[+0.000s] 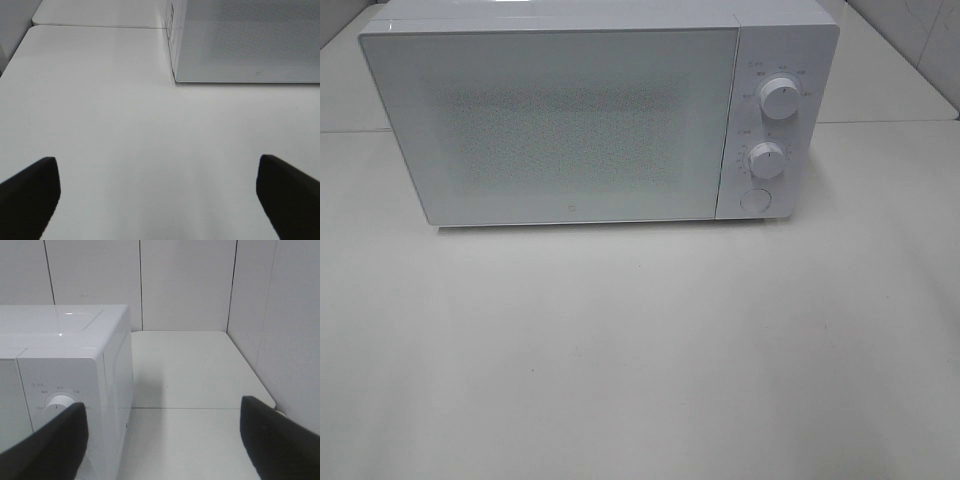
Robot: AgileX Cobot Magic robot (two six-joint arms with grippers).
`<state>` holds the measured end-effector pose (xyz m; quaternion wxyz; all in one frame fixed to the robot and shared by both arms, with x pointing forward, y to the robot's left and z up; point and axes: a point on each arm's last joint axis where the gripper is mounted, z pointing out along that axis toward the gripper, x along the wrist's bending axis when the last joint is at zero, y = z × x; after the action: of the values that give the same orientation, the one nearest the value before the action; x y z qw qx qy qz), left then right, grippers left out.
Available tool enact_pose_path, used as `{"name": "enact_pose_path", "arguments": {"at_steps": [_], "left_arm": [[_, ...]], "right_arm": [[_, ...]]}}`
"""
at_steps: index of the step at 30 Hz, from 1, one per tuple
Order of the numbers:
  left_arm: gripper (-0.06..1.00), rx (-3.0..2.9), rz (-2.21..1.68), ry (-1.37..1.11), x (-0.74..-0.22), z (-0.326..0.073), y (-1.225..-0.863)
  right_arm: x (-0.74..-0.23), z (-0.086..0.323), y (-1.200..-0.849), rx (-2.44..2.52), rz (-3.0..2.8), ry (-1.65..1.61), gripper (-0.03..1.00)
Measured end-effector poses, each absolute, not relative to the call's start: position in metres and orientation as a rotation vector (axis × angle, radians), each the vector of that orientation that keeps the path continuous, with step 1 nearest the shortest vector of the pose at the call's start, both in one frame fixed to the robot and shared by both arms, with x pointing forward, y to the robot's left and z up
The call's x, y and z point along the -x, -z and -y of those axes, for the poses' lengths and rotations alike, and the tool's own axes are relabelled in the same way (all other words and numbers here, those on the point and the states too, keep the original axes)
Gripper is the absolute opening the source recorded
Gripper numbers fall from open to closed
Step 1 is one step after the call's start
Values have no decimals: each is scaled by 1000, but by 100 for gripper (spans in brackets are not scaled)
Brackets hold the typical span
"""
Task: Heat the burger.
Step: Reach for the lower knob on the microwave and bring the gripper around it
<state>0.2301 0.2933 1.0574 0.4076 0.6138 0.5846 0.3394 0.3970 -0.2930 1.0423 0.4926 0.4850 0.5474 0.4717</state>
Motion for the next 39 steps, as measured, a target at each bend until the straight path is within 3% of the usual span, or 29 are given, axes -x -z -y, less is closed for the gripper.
{"name": "enact_pose_path", "arguments": {"at_steps": [11,19,28,39], "left_arm": [[99,-1547,-1474,-856,-230,-293,-1057],[99,-1547,-1474,-855,-230,-293,-1057],[99,-1547,-1474,-855,-230,-293,-1057],[99,-1547,-1474,-855,-230,-293,-1057]], "right_arm": [[-450,291,-1005,-1156,-1333,-1147,78],[-459,285,-968,-1158,-1315,-1179,77],[-452,232,-916,-1282,-1505,-1121,77],[-479,186,-904,-1266,-1532,-1164,77]]}}
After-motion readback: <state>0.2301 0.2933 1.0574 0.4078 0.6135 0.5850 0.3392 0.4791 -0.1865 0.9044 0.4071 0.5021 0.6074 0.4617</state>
